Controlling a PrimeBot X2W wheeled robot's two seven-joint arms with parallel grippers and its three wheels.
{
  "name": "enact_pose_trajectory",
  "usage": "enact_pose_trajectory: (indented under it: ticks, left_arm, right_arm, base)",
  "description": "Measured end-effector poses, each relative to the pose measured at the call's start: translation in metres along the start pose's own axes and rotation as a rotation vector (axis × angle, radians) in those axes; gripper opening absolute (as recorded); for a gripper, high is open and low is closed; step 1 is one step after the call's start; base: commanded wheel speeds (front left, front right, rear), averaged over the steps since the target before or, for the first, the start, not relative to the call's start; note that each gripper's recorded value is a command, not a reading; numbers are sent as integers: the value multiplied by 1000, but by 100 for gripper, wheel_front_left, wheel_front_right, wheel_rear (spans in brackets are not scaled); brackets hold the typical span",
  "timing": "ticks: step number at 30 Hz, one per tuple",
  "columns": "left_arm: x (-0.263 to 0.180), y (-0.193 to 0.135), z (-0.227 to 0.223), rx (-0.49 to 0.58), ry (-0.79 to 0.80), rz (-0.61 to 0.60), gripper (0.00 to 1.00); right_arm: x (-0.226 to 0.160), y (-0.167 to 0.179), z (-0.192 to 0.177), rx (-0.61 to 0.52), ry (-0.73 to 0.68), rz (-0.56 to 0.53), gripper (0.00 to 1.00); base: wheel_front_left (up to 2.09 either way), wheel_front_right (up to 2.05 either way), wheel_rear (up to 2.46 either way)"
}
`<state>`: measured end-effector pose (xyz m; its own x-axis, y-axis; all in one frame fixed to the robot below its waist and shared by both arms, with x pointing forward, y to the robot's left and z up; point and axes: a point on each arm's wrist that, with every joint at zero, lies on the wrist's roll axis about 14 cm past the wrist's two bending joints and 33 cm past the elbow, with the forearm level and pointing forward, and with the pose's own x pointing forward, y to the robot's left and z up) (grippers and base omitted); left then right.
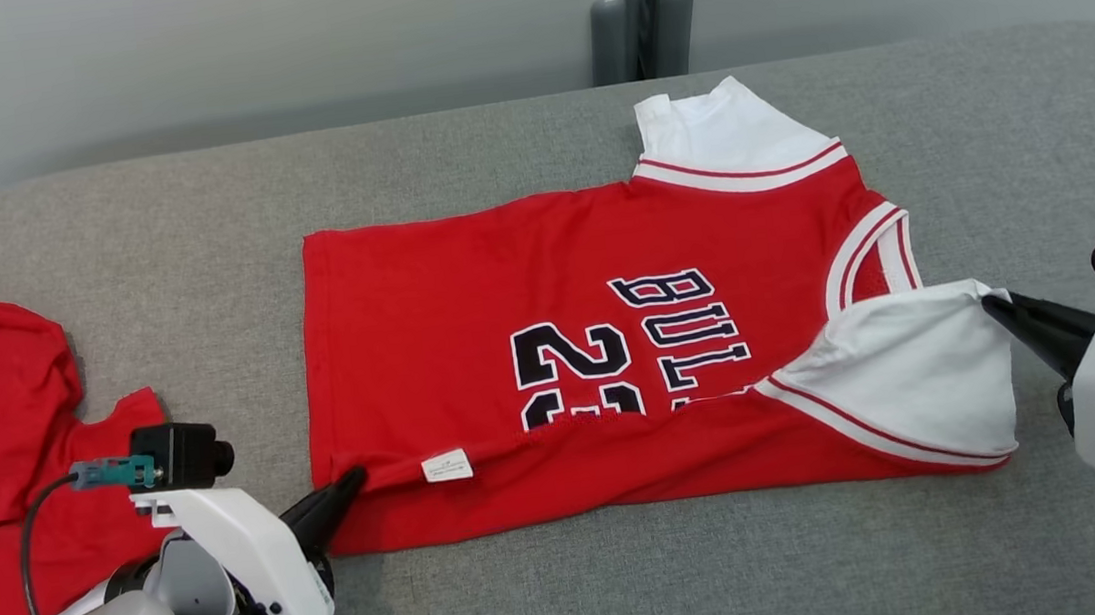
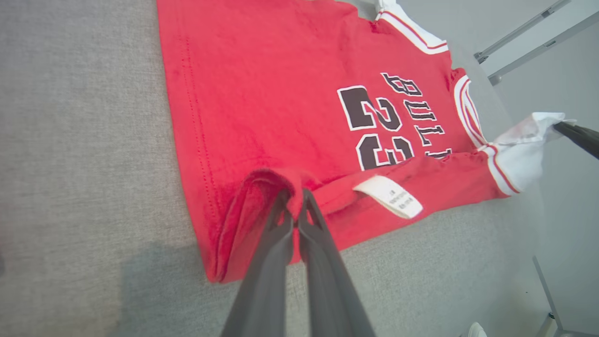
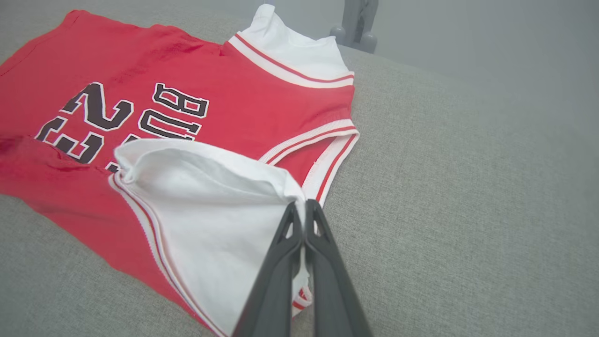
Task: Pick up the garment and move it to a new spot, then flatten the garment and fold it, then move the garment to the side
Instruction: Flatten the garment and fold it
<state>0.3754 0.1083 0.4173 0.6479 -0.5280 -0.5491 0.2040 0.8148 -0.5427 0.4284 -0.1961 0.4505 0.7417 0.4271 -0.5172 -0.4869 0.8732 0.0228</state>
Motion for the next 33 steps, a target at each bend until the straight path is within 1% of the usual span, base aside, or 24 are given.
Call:
enact_pose_trajectory:
  ticks: [12,21,23,24,25,26,27,28,29,33]
  left_arm:
    - [20,16,12,-23,-58,53,0]
    - [28,25,9,-22,-50,74,0]
    - [29,26,10,-21,-53,74,0]
    - [29,27,9,-22,-51,76,28]
    - [30,28,8,-24,-49,80,45]
    - [30,29,7,-27,-48,85,64]
    - [30,30,6,-28,-46,87,96]
    - [31,30,5,-31,-44,90,96]
    - [31,31,4,-35,-42,93,100]
    - [30,37,7,-40,-72,118,100]
  right_arm:
    - [25,-5,11,-69,-71,0,0]
    - [36,-11,16,-90,-103,-13,0]
    - [39,-10,16,-76,-102,-14,0]
    - [40,-11,13,-62,-86,-20,0]
    - [40,-14,11,-53,-83,-30,48]
    - [40,-18,11,-36,-84,-47,100]
    - [40,-23,12,-11,-88,-64,100]
    - [41,-23,12,2,-87,-68,100]
    - [42,-22,13,6,-93,-67,100]
    - [42,-23,19,18,-131,-80,100]
  base:
    - [0,0,0]
    - [0,0,0]
    - [0,0,0]
    - [0,0,0]
    - [0,0,0]
    - [0,0,0]
    - [0,0,0]
    - [0,0,0]
    - [0,0,0]
    - [0,0,0]
